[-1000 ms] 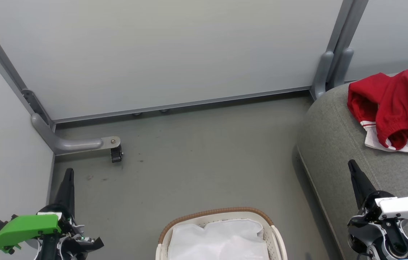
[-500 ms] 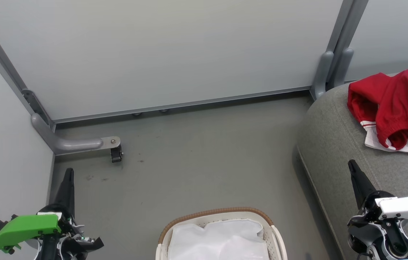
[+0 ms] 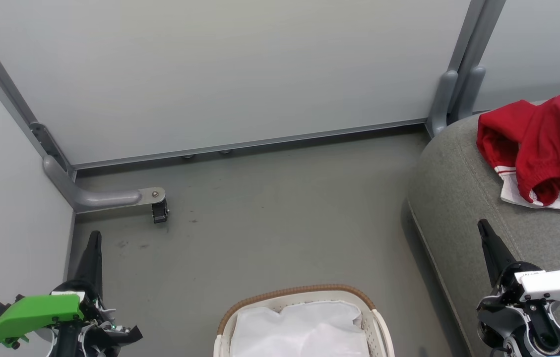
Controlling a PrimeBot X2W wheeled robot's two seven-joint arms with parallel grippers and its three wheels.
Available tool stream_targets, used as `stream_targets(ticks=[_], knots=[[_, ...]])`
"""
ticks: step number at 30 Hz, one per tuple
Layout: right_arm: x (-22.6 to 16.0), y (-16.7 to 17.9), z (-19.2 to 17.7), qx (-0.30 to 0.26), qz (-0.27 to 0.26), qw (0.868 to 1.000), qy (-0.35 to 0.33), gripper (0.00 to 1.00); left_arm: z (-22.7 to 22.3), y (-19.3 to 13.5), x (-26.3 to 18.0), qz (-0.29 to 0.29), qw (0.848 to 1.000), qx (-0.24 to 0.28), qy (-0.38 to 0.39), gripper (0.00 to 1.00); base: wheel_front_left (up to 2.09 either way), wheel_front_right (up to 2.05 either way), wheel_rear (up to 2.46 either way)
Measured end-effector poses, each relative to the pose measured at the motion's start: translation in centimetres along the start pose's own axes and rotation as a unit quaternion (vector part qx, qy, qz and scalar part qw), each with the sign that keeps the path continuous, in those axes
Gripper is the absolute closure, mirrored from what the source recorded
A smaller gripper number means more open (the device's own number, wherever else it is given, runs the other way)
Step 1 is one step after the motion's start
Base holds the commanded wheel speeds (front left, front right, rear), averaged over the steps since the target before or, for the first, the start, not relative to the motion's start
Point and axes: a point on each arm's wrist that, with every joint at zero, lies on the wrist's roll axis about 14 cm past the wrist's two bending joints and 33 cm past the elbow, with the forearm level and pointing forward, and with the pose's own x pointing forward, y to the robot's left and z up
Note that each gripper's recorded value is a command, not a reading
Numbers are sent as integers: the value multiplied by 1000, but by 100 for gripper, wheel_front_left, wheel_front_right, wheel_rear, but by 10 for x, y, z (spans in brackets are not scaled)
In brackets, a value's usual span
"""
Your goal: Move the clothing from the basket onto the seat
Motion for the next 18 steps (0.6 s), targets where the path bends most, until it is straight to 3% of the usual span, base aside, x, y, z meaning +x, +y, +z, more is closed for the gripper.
stream_targets(ticks=[18], knots=[[0,0,0,0,0,1000,0,100,0,0,0,0,1000,0,0,100,0,0,0]])
